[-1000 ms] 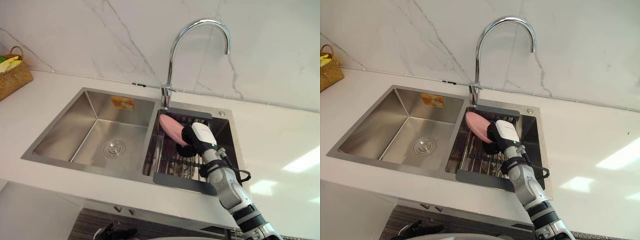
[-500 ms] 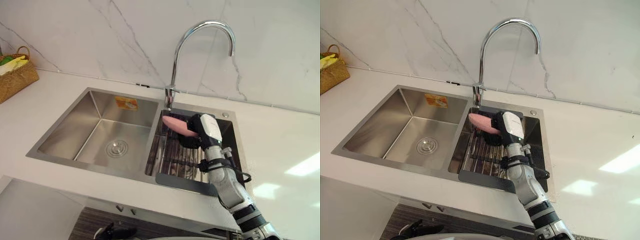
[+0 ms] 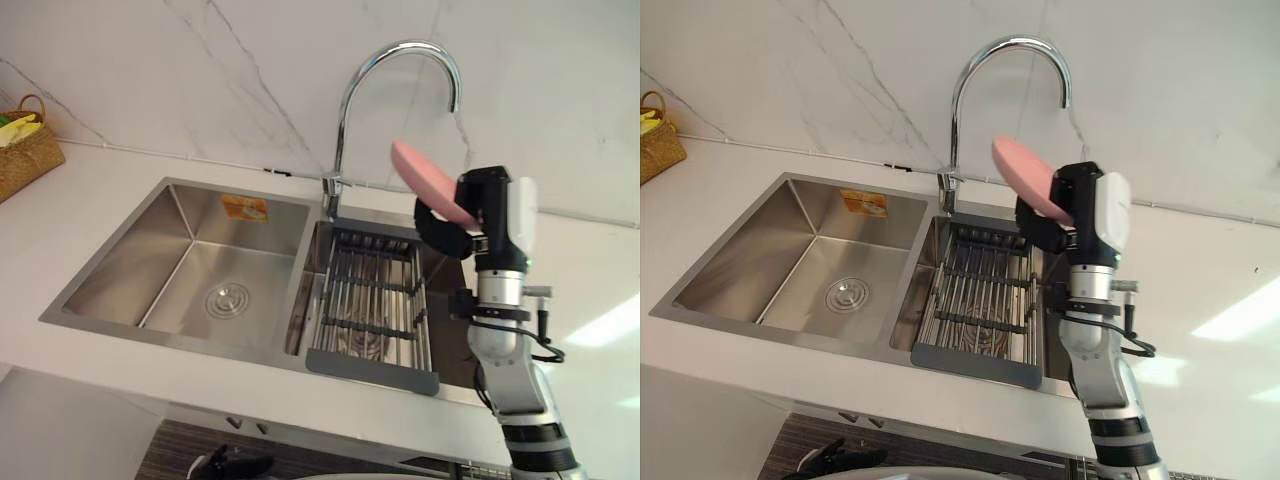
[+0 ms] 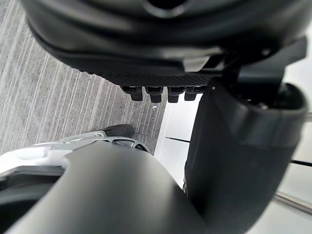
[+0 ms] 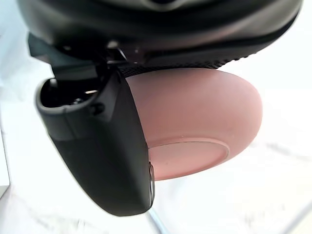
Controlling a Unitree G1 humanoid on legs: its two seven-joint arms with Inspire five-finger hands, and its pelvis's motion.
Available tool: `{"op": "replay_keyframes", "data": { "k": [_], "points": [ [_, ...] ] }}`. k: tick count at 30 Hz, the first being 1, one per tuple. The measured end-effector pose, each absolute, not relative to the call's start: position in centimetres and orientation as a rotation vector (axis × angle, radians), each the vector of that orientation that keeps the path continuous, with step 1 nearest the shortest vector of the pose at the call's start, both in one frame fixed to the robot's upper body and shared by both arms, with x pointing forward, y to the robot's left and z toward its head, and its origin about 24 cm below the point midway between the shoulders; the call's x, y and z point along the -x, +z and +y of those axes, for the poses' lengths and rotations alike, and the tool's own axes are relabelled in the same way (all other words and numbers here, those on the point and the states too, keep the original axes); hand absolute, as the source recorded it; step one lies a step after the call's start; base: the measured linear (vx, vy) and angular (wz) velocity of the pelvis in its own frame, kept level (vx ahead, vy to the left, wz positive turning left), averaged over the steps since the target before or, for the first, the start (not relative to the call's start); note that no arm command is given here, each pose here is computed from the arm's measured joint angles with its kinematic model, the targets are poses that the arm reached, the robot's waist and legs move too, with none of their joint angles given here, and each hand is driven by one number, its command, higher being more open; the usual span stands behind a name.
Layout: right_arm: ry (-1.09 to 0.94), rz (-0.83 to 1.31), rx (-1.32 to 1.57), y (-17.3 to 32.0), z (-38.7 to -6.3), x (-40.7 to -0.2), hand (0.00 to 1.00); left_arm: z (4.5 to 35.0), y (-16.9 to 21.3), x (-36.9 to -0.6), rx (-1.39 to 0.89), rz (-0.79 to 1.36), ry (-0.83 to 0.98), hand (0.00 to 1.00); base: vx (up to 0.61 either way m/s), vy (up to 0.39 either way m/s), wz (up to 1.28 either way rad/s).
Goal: Walk over to the sink, pick up the cup, carry it to the dishwasher, place the cup inside the dishwasher, then close the dishwasher door
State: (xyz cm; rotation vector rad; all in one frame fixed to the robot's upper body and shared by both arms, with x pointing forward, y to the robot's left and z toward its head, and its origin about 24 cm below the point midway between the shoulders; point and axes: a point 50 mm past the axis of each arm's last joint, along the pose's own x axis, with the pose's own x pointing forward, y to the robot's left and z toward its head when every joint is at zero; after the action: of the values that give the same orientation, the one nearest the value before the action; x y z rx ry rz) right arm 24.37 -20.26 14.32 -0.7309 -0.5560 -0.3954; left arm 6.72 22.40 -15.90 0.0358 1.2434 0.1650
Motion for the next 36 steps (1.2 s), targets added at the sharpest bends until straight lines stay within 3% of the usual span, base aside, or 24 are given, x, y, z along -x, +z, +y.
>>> {"op": "replay_keyframes", "data": {
  "k": [7,11,19,22,29,36],
  "points": [
    [-0.675,-0.445,0.917,13.7,-26.2,-21.3,0.0,23.2,-15.6,-7.9,-0.074,1.247,0.145,1.0,-0.05,0.025,-0.39],
    [-0.797,-0.393,0.943,13.1,-27.9,-19.8,0.0,24.6,-15.0,-9.5,-0.105,1.245,0.179,1.0,-0.1,0.006,-0.82],
    [-0.902,-0.391,0.85,13.0,-29.2,-18.3,0.0,27.6,-14.5,-8.8,0.068,1.246,0.514,1.0,-0.01,-0.07,-1.3],
    [-0.987,-0.392,0.81,13.0,-30.1,-18.1,0.0,27.1,-14.4,-9.7,0.063,1.239,0.539,1.0,-0.12,0.0,-0.38],
    [-0.894,-0.463,0.749,12.4,-28.2,-19.4,0.0,26.8,-14.2,-10.7,0.083,1.205,0.578,1.0,-0.06,-0.151,-0.31],
    [-0.765,-0.34,0.767,9.9,-27.1,-19.1,0.0,25.6,-14.9,-9.2,0.193,1.222,0.628,1.0,-0.07,-0.072,-0.17]
  ]
}}
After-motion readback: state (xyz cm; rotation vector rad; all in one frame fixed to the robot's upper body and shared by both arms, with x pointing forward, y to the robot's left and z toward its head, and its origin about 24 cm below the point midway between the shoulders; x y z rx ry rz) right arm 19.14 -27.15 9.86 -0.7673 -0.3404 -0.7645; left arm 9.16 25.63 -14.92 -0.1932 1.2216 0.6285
